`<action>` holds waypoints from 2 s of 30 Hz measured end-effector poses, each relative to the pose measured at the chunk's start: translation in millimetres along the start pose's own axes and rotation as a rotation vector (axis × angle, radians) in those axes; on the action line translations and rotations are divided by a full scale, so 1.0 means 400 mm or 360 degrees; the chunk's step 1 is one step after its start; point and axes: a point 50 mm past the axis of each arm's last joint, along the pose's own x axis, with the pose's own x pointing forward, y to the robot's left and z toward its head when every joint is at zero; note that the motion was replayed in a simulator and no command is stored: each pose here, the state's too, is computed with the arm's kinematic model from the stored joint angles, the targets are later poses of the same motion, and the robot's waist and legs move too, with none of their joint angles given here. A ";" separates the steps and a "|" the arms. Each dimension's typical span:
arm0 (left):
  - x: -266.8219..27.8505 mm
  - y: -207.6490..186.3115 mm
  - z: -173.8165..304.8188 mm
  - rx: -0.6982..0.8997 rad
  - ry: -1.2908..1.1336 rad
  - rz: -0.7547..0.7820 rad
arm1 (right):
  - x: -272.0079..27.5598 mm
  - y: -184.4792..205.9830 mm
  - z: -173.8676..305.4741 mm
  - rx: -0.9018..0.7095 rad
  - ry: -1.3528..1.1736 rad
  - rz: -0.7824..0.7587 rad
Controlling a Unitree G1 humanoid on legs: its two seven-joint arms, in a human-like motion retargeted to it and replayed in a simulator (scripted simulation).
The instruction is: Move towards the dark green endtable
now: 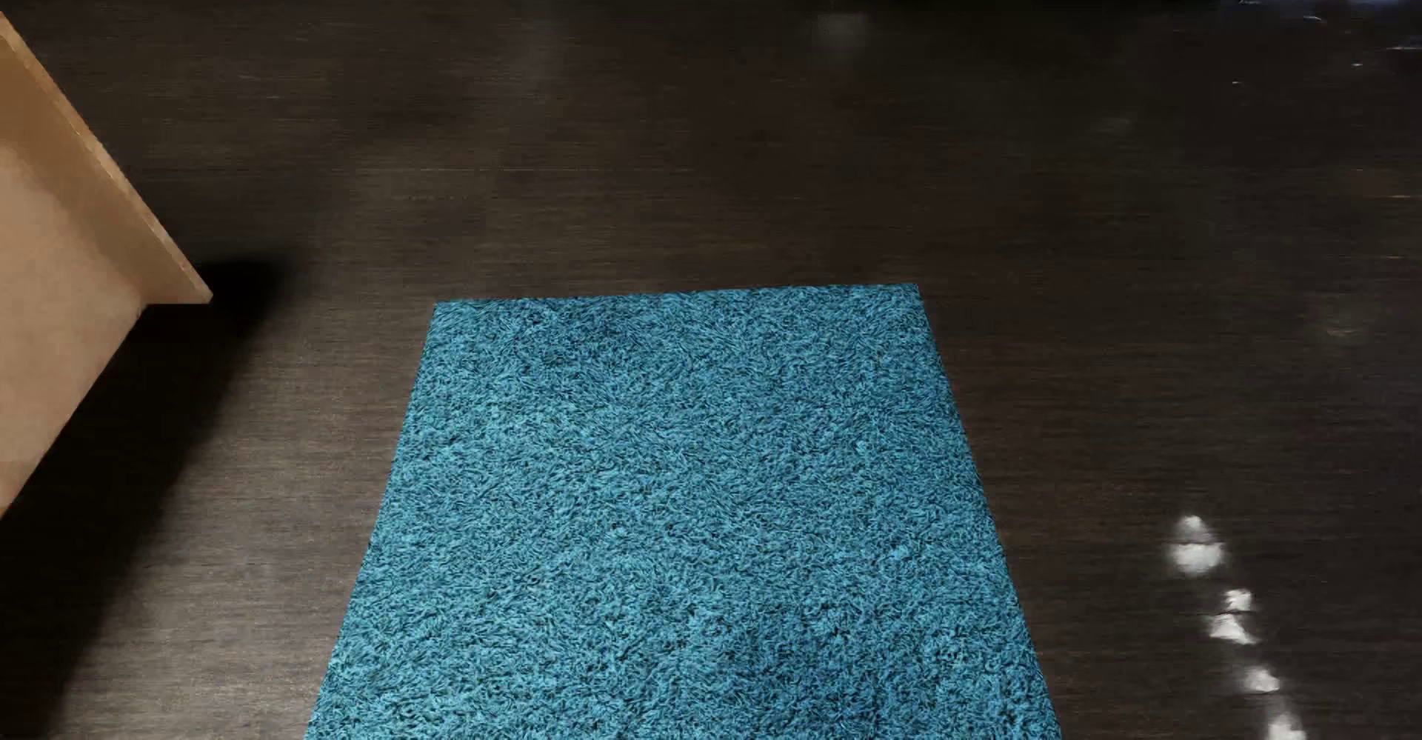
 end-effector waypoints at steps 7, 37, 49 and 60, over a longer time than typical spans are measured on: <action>-0.016 -0.020 -0.059 -0.0151 0.0108 0.0018 | 0.001 -0.035 0.049 -0.0095 -0.0121 -0.0029; -0.009 0.067 0.007 -0.0319 -0.0058 0.0207 | -0.074 0.105 -0.188 -0.0082 0.0365 0.0205; -0.083 -0.061 -0.215 -0.0224 0.0413 -0.0007 | -0.011 -0.197 0.129 -0.0099 -0.0274 -0.0302; -0.032 0.053 -0.031 -0.0213 -0.0030 0.0164 | -0.038 0.044 -0.121 0.0064 0.0241 0.0048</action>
